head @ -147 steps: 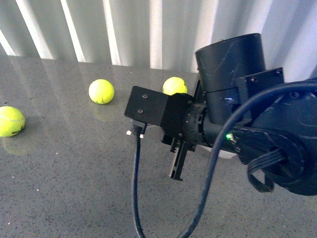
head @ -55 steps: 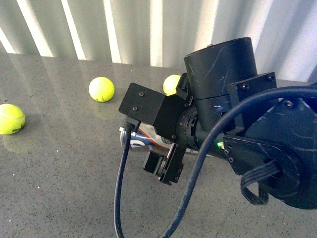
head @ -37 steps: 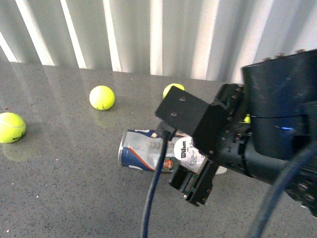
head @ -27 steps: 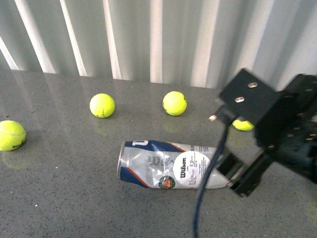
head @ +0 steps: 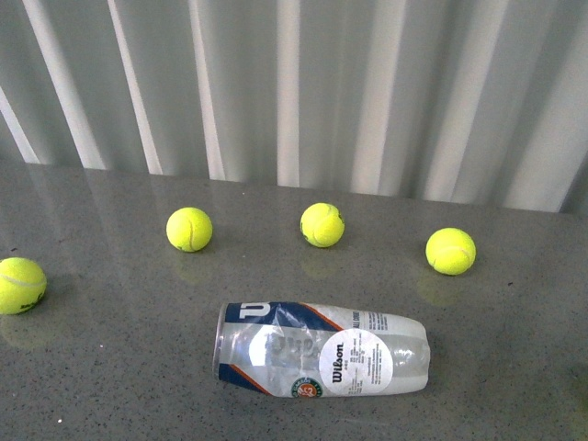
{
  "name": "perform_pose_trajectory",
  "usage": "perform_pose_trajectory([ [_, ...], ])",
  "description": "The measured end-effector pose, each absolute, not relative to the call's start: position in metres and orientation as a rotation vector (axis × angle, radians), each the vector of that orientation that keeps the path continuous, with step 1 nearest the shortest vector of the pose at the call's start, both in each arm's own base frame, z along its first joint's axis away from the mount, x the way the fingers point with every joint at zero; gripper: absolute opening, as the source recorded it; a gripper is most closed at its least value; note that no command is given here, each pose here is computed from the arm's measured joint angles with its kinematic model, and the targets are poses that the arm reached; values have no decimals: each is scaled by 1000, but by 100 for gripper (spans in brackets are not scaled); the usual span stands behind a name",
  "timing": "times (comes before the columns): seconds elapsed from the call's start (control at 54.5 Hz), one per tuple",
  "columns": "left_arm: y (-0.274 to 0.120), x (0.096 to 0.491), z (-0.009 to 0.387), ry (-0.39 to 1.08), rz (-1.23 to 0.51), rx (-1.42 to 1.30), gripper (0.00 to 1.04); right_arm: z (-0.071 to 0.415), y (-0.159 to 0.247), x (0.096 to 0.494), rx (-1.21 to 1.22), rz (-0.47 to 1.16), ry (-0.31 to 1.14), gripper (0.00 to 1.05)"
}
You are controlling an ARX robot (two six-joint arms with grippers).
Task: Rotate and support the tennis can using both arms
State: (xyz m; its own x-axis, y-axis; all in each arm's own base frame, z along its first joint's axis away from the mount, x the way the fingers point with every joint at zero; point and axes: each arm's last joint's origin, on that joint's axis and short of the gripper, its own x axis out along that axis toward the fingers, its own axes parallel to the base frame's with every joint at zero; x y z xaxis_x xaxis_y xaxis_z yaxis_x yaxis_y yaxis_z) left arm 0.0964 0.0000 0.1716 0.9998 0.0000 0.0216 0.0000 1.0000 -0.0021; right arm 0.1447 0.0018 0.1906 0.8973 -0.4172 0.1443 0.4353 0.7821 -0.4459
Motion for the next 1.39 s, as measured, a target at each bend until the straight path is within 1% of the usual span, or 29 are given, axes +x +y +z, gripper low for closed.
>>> perform_pose_trajectory([
  [0.11,0,96,172,-22,0,-2,98,202,-2,118,-423,-504,-130,97],
  [0.165,0,96,172,-22,0,-2,98,208,-4,109,-357,-370,-158,90],
  [0.22,0,96,172,-22,-3,-2,98,212,-3,100,-238,-149,-119,78],
  [0.238,0,96,172,-22,-2,-2,98,208,-1,98,-194,-72,-80,73],
  [0.275,0,96,172,-22,0,-2,98,198,0,98,-120,-4,-16,64],
  [0.293,0,96,172,-22,0,-2,98,193,1,98,-98,7,4,59],
  [0.33,0,96,172,-22,0,-2,98,190,1,99,-74,8,14,54],
  [0.348,0,96,172,-22,0,-2,98,188,0,99,-59,6,16,47],
  [0.367,0,96,172,-22,0,-2,98,187,0,99,-50,5,17,45],
  [0.403,0,96,172,-22,0,-2,98,185,0,98,-33,1,13,33],
  [0.422,0,96,172,-22,0,-2,98,185,0,98,-30,1,10,31],
  [0.477,0,96,172,-22,0,-2,98,185,0,98,-20,1,1,16],
  [0.532,0,96,172,-22,0,-2,98,182,0,98,-17,0,4,5],
  [0.55,0,96,172,-22,0,-2,98,181,0,98,-19,1,5,3],
  [0.972,0,96,172,-22,1,-2,98,164,0,98,-13,2,5,3],
  [1.393,0,96,172,-22,0,-2,98,165,0,98,-12,0,2,3],
])
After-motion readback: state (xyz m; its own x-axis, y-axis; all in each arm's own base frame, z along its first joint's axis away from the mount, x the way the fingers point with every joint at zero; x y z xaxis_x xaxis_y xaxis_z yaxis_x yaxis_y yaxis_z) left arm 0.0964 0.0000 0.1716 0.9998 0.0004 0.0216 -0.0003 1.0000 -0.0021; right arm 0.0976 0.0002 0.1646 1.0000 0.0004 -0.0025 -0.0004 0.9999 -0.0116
